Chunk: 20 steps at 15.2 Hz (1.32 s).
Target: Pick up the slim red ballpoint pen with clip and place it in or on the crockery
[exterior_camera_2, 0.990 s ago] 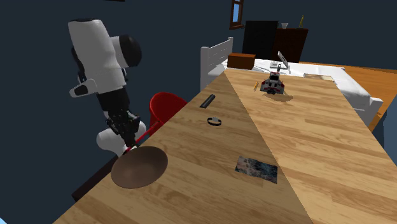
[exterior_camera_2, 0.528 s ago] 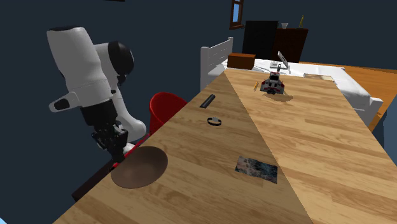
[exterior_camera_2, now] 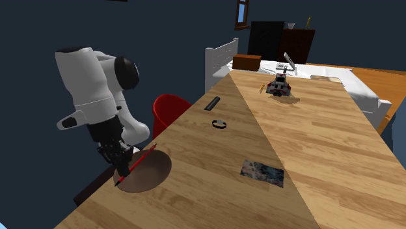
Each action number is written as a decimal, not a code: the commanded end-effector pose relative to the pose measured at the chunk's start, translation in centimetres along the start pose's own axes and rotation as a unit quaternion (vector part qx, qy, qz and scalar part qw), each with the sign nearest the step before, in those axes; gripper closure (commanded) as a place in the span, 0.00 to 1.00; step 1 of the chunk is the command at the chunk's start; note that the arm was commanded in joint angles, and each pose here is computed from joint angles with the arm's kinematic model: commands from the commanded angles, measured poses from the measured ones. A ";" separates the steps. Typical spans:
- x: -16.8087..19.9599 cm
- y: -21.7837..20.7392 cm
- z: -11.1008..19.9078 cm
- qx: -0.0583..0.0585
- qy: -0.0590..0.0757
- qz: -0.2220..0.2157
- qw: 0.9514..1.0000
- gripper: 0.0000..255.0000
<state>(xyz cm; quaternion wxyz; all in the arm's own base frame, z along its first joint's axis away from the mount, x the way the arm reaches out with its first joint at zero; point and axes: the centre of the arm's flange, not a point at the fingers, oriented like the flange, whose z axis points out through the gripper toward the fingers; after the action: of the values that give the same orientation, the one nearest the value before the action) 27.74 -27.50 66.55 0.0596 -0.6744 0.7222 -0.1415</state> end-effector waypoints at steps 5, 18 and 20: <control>-0.4 0.9 2.9 0.000 0.000 0.000 1.000 1.00; -0.4 0.9 2.9 0.000 0.000 0.000 1.000 0.00; -0.4 0.9 0.3 0.000 0.000 0.000 1.000 0.00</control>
<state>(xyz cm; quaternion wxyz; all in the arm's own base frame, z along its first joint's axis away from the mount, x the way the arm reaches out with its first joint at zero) 27.43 -27.10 64.89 0.0596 -0.6744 0.7221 -0.1420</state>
